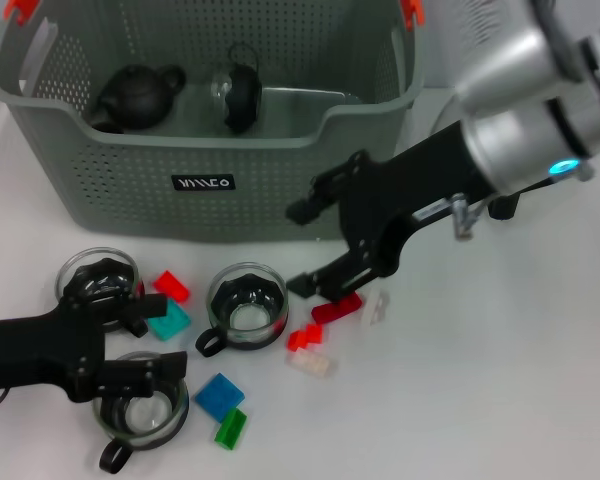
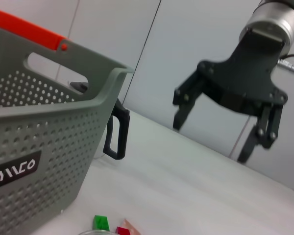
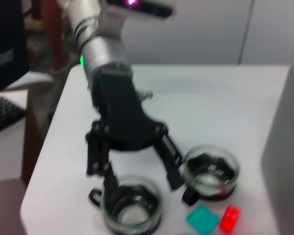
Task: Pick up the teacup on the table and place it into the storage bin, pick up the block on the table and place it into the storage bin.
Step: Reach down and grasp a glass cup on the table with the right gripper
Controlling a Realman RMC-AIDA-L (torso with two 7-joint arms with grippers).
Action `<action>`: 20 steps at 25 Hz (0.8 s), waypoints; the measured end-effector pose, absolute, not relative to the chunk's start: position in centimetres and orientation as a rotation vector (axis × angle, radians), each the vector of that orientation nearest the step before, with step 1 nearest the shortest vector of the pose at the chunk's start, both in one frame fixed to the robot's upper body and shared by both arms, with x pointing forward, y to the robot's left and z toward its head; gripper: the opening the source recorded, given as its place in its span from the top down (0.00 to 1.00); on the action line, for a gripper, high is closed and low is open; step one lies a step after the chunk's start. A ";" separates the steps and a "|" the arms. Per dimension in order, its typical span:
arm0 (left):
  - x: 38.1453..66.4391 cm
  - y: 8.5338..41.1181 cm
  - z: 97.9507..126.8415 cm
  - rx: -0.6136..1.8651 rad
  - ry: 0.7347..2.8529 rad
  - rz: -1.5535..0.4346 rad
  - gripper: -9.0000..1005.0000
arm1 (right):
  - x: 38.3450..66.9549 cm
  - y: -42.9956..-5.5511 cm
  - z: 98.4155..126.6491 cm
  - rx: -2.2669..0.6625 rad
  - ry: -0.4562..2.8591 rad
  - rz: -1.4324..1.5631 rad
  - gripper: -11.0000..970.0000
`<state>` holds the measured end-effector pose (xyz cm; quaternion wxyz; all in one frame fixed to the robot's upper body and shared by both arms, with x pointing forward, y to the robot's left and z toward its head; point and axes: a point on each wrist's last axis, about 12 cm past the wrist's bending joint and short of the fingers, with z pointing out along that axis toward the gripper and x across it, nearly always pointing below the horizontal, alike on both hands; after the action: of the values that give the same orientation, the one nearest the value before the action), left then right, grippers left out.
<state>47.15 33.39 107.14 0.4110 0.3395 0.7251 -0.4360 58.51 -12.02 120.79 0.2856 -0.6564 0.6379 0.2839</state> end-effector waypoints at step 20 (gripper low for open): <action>46.8 33.1 106.6 0.893 1.853 -1.102 0.09 | 59.0 -4.9 115.9 -2.088 1.720 0.513 0.20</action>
<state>46.85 33.13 106.62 0.3931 0.3518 0.7302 -0.4342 59.05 -4.93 115.93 0.1930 -0.7440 0.6130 0.1828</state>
